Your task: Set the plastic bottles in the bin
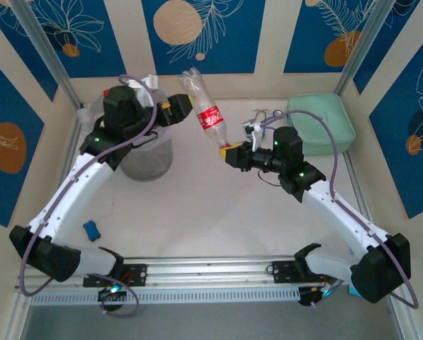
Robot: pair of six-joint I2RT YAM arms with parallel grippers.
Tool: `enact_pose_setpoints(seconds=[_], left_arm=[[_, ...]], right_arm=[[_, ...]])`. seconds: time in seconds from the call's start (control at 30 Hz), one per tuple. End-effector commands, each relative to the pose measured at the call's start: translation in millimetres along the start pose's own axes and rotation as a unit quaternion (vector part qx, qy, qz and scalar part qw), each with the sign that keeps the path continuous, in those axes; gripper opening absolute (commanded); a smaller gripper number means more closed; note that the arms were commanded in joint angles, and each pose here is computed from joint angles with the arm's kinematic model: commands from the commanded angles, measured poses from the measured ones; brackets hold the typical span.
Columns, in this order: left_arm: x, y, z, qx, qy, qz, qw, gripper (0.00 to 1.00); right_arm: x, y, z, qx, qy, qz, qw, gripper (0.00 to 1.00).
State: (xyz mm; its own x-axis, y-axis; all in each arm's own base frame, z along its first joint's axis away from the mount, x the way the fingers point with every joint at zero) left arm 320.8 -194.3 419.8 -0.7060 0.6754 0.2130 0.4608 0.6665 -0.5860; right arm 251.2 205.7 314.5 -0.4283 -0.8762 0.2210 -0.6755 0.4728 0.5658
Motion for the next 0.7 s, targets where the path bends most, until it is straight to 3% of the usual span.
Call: enact_pose_setpoints(seconds=[0.0,0.17,0.53,0.63,0.67], left_arm=[[-11,-10,-5,0.018,-0.039,0.027,0.999,1.00],[-25,-3,-3,0.045,-0.063,0.022,0.997,1.00],[-32,1,-10,0.035,-0.072,-0.004,0.997,0.47],[-26,0,-17,0.017,-0.078,-0.021,0.997,0.41],[-24,-2,-21,0.011,-0.080,-0.025,0.996,0.41]], right_arm=[[-1,9,7,0.025,0.004,-0.014,1.000,0.13],[-6,9,19,0.025,0.020,-0.014,0.999,0.13],[-8,6,28,0.011,0.032,-0.017,0.999,0.14],[-7,5,27,0.006,0.038,-0.011,0.999,0.24],[-6,6,26,0.007,0.038,-0.009,0.999,0.33]])
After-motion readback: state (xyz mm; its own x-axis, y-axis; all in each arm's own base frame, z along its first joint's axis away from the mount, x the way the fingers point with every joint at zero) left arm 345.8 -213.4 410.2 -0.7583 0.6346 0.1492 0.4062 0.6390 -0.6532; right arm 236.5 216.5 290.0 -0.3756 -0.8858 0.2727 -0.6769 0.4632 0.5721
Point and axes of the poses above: each hand's point on the last joint's axis, 136 mm out from that joint toward the fingers, its own x axis back along the fingers, its own y axis along the line the jaws close on, z = x × y, the point moved 6 cm from there along x, back along the fingers, and after that the axes turned 4 degrees about -x, right-handed, at the moved point
